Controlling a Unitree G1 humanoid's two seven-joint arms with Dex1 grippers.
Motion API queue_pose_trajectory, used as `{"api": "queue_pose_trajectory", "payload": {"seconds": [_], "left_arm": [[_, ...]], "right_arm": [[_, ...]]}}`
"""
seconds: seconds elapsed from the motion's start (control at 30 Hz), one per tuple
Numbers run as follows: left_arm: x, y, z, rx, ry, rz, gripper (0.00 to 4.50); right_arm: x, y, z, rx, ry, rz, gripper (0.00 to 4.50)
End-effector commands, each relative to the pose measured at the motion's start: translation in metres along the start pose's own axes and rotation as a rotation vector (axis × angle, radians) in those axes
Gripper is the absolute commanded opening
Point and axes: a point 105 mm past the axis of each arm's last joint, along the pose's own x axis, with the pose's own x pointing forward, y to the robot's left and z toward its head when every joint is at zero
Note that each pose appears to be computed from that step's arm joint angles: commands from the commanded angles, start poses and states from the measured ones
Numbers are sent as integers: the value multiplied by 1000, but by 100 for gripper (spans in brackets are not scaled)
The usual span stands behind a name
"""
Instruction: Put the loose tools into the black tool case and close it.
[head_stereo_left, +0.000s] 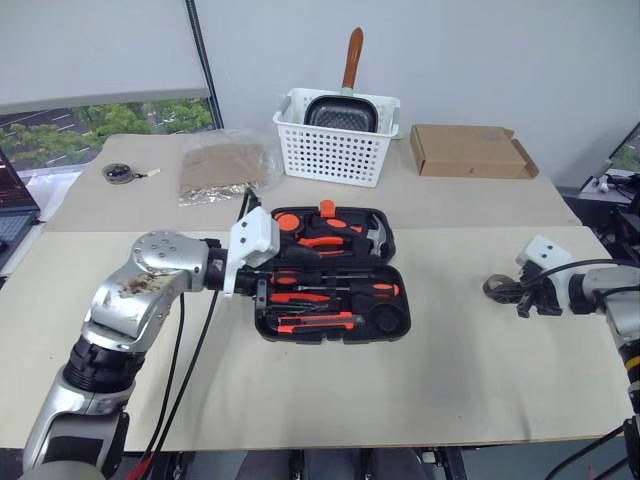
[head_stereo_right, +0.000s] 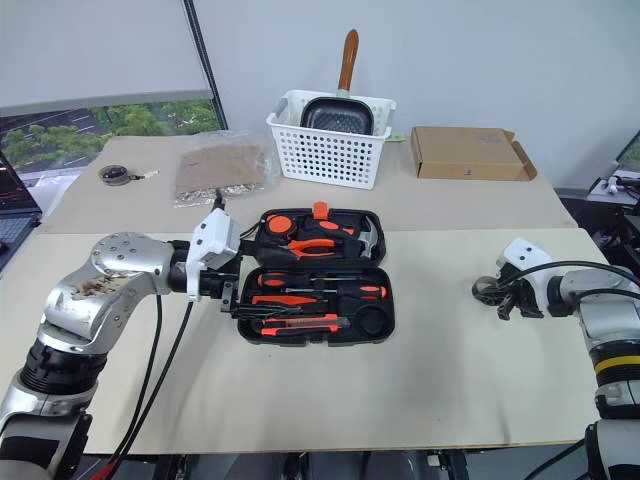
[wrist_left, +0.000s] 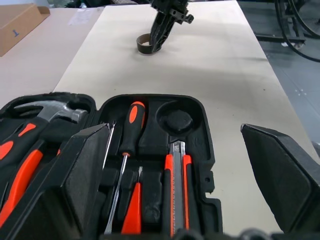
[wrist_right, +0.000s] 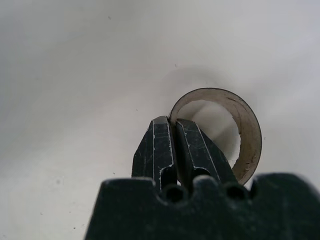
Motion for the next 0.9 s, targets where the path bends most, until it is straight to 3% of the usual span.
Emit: {"api": "queue_pose_trajectory", "payload": {"seconds": [0.03, 0.23, 0.57, 0.9], "left_arm": [[-13, -3, 5, 18, -4, 18, 450], [-18, -3, -4, -4, 17, 43, 450], [-16, -3, -5, -2, 21, 52, 450], [-17, -4, -6, -10, 25, 62, 450]], "right_arm": [[-10, 30, 60, -163, -163, 157, 10], [-5, 93, 113, -319, -259, 352, 10], [26, 140, 114, -434, -246, 468, 10], [41, 144, 96, -470, -172, 475, 10]]}}
